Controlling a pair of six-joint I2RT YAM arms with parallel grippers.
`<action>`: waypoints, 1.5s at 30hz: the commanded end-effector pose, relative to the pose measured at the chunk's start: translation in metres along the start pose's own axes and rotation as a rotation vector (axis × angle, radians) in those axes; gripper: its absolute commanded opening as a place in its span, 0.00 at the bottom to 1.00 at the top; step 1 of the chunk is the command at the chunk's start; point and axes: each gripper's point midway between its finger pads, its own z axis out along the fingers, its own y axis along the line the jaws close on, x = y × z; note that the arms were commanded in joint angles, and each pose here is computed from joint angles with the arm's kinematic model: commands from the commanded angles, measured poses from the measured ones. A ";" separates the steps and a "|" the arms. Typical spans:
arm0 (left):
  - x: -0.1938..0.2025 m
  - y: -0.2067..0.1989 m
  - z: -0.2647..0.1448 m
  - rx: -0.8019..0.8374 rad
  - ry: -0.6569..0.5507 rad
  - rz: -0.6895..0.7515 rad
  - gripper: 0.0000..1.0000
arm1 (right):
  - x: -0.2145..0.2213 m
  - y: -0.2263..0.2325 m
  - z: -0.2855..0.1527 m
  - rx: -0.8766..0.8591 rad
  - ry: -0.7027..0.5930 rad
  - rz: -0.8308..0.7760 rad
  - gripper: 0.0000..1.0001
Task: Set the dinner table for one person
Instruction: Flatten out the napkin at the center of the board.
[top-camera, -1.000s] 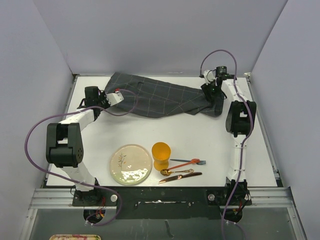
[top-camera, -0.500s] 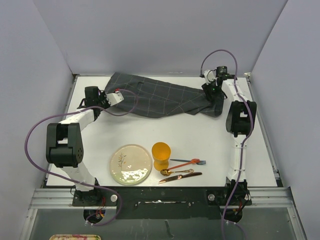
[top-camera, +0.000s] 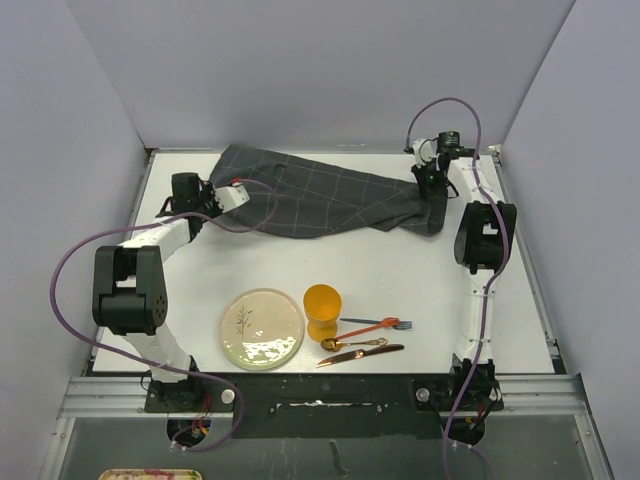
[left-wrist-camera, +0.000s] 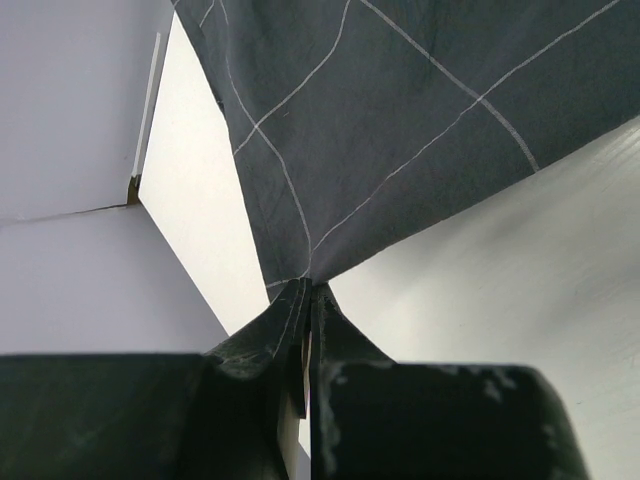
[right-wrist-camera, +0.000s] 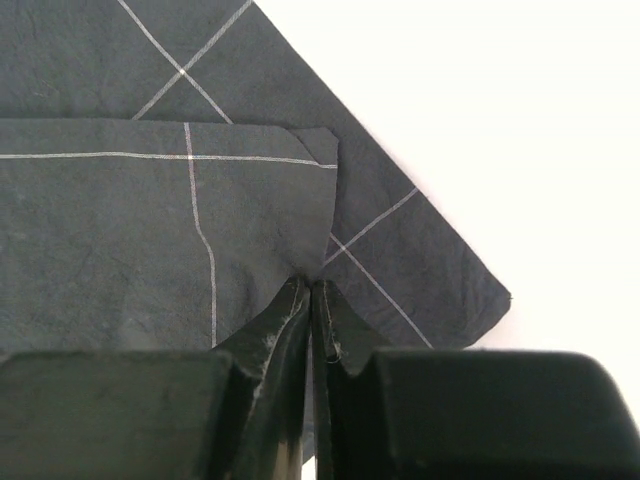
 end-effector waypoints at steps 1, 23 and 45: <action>-0.014 0.021 0.000 -0.045 -0.030 0.017 0.00 | -0.044 -0.015 -0.043 0.053 -0.121 -0.015 0.04; -0.046 0.098 -0.010 -0.218 -0.054 -0.075 0.00 | -0.080 0.009 -0.141 0.054 -0.231 -0.058 0.00; -0.047 0.229 -0.032 -0.651 0.012 -0.292 0.00 | -0.173 -0.065 -0.235 0.745 -0.558 -0.003 0.00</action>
